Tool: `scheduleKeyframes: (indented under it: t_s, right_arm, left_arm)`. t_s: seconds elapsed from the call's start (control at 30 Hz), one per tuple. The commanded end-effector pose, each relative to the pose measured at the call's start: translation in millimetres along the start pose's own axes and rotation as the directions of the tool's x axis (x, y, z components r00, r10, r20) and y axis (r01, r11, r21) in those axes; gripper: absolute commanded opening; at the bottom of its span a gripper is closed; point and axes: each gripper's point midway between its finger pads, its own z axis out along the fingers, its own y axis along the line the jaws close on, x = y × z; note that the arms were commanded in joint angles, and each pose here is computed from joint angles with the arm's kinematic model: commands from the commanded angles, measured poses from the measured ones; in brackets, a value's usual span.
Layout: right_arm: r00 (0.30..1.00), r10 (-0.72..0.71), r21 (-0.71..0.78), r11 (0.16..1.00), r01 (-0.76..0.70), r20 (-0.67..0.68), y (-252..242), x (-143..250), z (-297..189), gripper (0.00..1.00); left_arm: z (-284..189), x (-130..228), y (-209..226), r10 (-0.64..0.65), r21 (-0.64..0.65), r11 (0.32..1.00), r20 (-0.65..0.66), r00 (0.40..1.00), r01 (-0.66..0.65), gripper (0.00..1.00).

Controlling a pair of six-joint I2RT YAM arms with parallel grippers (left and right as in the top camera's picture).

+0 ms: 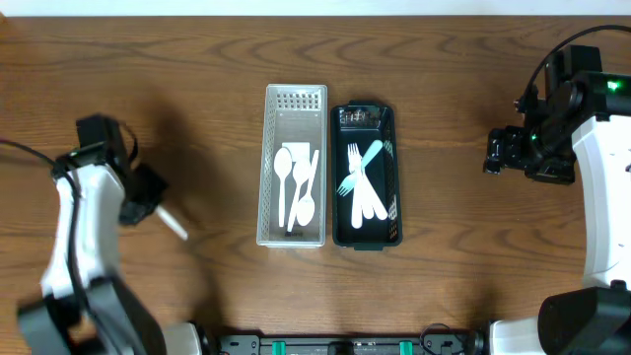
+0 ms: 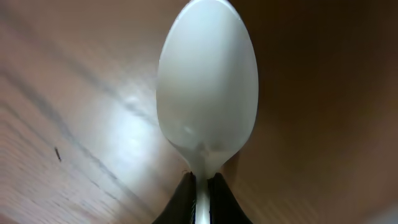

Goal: Pack container
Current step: 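Carry the last white spoon into the white basket and release it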

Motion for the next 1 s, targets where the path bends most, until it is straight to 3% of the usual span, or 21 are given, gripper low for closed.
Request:
scheduleKeyframes:
  t_s: [0.0,0.2,0.33,0.43,0.57,0.83,0.97]
  right_arm:
    - [1.000,-0.025,-0.004,1.000,0.025,0.003,3,-1,0,0.84]
    - [1.000,-0.025,-0.004,1.000,0.025,0.004,3,-1,0,0.84]
    - [1.000,-0.025,-0.004,1.000,0.025,0.006,3,-1,0,0.84]
    - [1.000,-0.025,-0.005,1.000,0.025,0.011,3,-2,0,0.84]
    - [1.000,-0.025,-0.005,1.000,0.025,0.014,3,-3,0,0.85]
    - [1.000,-0.025,-0.005,1.000,0.025,0.014,3,-3,0,0.85]
    - [1.000,-0.025,-0.005,1.000,0.025,0.014,3,-3,0,0.85]
  left_arm:
    - [-60,6,-47,0.259,0.097,0.956,0.171,0.951,-0.278,0.06]
    - [-111,63,-112,0.517,0.181,0.789,0.323,0.793,-0.587,0.06]
    - [-115,105,-147,0.674,0.194,0.626,0.354,0.649,-0.755,0.06]
    - [-106,123,-168,0.733,0.187,0.554,0.352,0.581,-0.812,0.06]
    - [-74,134,-190,0.786,0.166,0.516,0.299,0.542,-0.840,0.06]
    - [6,143,-202,0.838,0.132,0.517,0.125,0.531,-0.846,0.06]
    - [20,146,-200,0.845,0.124,0.517,0.085,0.528,-0.847,0.12]
